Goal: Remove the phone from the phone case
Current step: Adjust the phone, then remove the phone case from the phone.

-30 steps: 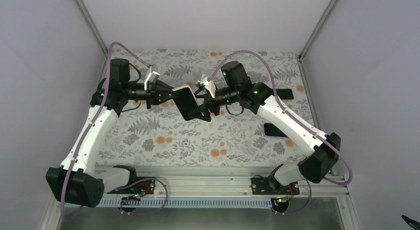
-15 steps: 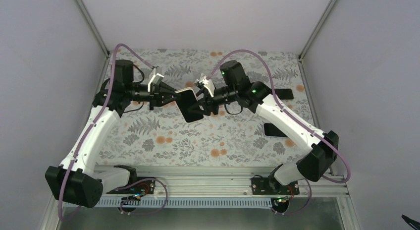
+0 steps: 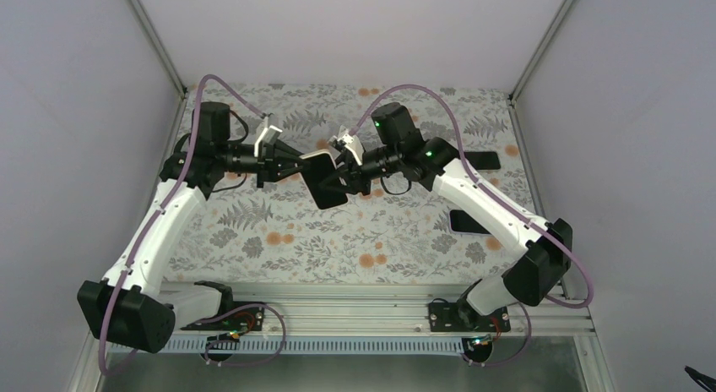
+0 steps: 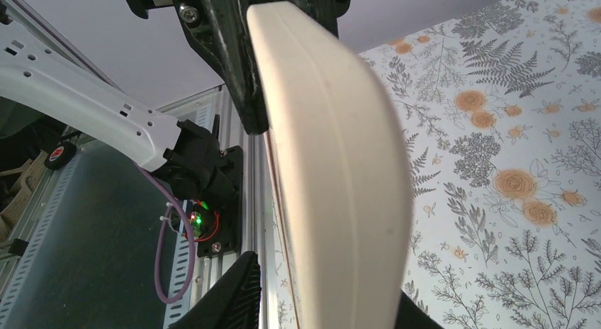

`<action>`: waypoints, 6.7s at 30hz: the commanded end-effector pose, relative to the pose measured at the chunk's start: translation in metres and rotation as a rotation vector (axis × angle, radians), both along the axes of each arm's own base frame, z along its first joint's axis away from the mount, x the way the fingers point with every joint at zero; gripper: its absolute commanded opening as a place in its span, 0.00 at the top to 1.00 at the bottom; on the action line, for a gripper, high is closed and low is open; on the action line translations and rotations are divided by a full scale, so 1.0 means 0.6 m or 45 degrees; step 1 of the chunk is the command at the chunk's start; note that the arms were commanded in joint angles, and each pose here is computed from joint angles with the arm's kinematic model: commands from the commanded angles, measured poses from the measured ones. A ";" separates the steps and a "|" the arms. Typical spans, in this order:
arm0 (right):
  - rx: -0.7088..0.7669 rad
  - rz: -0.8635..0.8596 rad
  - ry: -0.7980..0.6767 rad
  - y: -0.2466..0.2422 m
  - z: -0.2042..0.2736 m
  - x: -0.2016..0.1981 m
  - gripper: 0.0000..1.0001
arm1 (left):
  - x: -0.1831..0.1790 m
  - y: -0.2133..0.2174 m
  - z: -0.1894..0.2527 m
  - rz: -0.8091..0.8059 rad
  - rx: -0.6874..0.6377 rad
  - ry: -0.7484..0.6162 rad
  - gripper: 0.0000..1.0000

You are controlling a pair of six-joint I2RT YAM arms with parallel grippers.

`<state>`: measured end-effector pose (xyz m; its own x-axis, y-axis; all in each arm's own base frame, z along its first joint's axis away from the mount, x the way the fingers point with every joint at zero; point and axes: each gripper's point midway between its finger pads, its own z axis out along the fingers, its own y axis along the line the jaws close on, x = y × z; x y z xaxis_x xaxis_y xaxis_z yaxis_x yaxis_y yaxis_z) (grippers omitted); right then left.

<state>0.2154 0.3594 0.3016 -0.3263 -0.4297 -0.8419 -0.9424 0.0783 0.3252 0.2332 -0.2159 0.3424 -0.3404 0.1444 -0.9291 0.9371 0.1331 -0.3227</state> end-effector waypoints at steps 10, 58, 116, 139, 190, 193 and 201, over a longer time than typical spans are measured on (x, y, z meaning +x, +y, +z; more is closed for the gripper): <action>0.057 0.050 0.018 0.009 0.023 -0.006 0.93 | -0.001 -0.006 0.017 -0.034 -0.018 -0.084 0.97; 0.490 0.024 0.046 -0.046 0.265 0.061 0.96 | -0.023 0.035 0.087 0.068 -0.102 -0.314 0.24; 0.515 0.083 0.186 -0.052 0.248 0.054 0.96 | -0.004 -0.030 0.046 -0.037 -0.111 -0.152 0.70; 0.522 0.397 0.298 -0.066 0.258 -0.031 0.96 | 0.062 -0.025 0.017 0.187 -0.016 -0.125 0.88; 0.539 0.187 0.261 -0.081 0.266 0.026 0.96 | -0.030 -0.020 0.067 -0.006 -0.033 -0.357 0.43; 0.544 0.174 0.274 -0.080 0.264 0.032 0.96 | -0.029 -0.029 0.071 0.015 -0.035 -0.374 0.41; 0.544 0.167 0.287 -0.079 0.261 0.034 0.96 | -0.032 -0.049 0.078 -0.006 -0.054 -0.364 0.40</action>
